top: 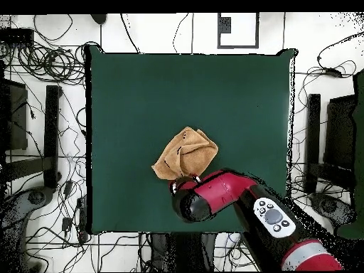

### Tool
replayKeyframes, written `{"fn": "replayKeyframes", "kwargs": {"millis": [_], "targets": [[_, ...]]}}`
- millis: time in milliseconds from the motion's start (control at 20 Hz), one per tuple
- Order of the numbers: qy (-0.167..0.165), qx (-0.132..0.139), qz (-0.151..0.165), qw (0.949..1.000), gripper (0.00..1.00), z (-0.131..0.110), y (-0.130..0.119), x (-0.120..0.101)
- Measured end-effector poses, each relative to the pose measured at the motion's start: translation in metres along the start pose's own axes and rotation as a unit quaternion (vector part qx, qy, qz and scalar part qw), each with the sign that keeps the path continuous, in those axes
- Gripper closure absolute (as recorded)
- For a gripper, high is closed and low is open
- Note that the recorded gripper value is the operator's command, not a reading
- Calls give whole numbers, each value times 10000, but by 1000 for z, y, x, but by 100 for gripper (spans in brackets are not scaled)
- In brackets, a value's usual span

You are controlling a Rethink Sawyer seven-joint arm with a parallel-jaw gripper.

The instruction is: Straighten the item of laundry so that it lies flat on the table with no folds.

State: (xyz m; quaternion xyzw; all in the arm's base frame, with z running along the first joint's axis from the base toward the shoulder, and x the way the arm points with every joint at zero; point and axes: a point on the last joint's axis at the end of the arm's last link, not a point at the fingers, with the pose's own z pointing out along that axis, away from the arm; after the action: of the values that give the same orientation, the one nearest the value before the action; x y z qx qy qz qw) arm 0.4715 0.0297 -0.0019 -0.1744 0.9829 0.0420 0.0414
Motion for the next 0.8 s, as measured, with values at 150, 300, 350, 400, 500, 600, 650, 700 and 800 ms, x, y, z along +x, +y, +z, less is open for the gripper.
{"fn": "replayKeyframes", "kwargs": {"millis": [150,300,350,400,500,600,650,700,800], "targets": [[41,-53,7,10000,0,4,3,3],[82,-103,-1,9999,0,8,7,6],[100,-126,-7,9999,0,10,10,7],[129,-163,-24,9998,0,13,14,8],[152,-192,-39,9997,0,15,17,9],[175,-222,-47,9996,0,17,20,11],[182,-230,-43,9996,0,18,20,11],[185,-234,-37,9995,0,18,20,12],[198,-249,-22,9995,0,19,20,13]]}}
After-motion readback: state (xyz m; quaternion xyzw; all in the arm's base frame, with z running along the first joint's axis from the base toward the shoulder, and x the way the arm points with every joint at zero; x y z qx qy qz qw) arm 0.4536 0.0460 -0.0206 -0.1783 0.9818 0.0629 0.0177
